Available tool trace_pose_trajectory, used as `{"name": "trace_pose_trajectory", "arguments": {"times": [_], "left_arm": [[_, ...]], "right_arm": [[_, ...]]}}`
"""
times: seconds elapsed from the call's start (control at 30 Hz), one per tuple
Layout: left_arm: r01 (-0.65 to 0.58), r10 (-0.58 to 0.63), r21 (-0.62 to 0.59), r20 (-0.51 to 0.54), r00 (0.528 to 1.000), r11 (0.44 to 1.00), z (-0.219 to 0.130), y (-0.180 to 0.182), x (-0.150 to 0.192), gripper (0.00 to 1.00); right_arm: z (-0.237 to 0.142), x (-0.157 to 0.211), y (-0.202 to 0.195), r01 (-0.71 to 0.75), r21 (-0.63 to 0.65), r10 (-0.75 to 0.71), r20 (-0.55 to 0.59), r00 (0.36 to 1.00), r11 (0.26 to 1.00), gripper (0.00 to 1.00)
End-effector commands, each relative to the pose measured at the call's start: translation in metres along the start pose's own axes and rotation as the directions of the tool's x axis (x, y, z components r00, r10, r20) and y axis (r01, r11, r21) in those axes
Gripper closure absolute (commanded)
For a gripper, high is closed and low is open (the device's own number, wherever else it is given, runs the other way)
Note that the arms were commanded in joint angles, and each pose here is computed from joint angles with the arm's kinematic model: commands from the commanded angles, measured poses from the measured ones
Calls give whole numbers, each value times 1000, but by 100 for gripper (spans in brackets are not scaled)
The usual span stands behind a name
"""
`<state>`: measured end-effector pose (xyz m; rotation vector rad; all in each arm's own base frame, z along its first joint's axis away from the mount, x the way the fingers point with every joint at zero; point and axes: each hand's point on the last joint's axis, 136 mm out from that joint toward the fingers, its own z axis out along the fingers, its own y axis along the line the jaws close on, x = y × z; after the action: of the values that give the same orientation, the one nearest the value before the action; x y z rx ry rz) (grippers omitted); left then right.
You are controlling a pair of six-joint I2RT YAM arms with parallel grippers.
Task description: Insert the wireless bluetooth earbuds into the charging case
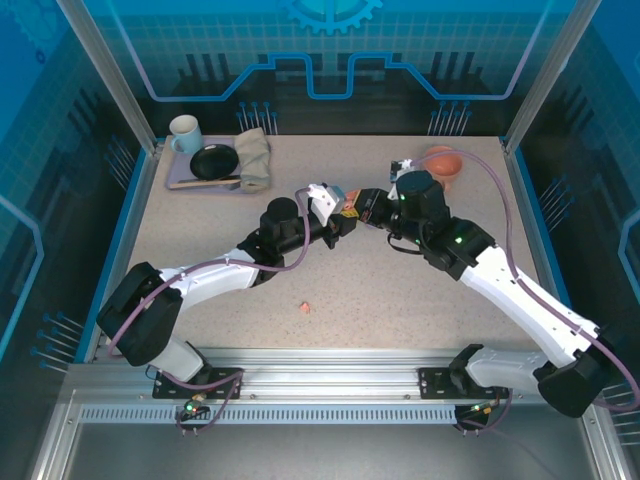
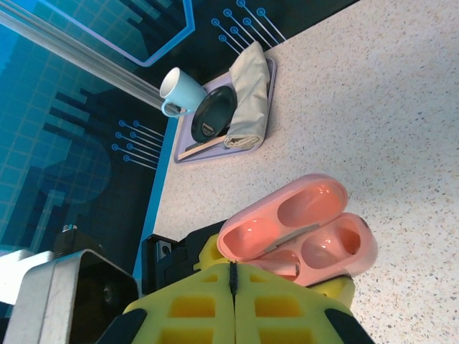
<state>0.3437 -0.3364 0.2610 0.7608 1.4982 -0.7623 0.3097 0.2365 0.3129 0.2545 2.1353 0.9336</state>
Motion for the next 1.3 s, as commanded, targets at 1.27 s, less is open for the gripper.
{"name": "trace_pose_trajectory", "arguments": {"times": [1.27], "left_arm": [[21,-20,-50,21,1000,999,-7,6,-4,100]], "right_arm": [[-15,6,-79,-61,245,56,27,998,968,88]]}}
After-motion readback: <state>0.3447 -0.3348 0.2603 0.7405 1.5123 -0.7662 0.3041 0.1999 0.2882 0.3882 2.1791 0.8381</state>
